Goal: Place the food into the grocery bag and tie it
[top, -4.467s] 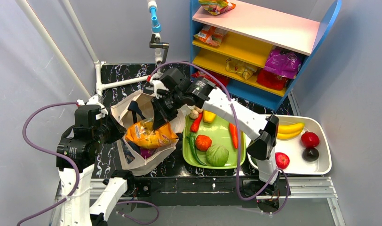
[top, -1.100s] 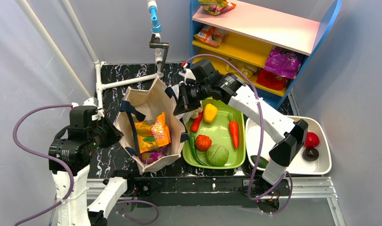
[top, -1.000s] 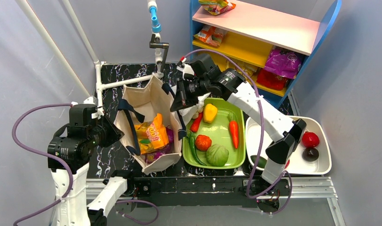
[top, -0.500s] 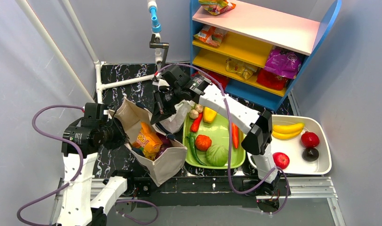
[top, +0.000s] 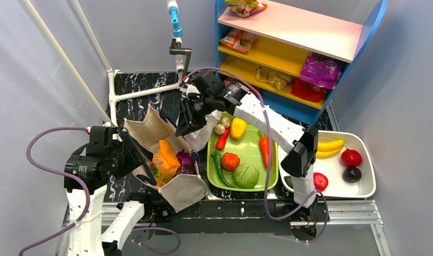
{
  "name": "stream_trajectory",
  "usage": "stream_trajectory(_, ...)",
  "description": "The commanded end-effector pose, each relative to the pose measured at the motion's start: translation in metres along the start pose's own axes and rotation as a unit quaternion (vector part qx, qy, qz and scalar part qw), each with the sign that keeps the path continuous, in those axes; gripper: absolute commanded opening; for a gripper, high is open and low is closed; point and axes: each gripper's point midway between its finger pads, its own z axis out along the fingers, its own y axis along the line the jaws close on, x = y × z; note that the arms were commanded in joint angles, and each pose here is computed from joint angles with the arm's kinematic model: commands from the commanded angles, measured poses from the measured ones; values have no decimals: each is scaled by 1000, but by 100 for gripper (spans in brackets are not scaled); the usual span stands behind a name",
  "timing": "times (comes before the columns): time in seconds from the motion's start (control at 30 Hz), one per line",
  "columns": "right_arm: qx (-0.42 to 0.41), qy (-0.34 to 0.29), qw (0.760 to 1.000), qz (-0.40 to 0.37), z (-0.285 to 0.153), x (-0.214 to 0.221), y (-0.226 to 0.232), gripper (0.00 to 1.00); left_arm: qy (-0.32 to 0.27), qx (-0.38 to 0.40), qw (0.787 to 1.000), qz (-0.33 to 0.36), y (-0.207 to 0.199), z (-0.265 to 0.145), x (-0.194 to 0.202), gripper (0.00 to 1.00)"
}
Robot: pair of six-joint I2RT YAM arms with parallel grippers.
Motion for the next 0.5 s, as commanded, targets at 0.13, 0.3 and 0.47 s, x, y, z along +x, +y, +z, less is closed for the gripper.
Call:
stream_trajectory(0.13, -31, -43, 995, -88, -47, -9, 38, 69, -28, -24, 999, 9, 9, -19, -12, 62)
stream_trajectory(0.3, 15, -110, 989, -96, -83, -35, 22, 77, -52, -56, 997, 17, 20, -32, -23, 62)
stream_trajectory(0.47, 115, -190, 973, -56, -126, -63, -32, 81, -70, -70, 995, 24, 25, -39, -31, 66)
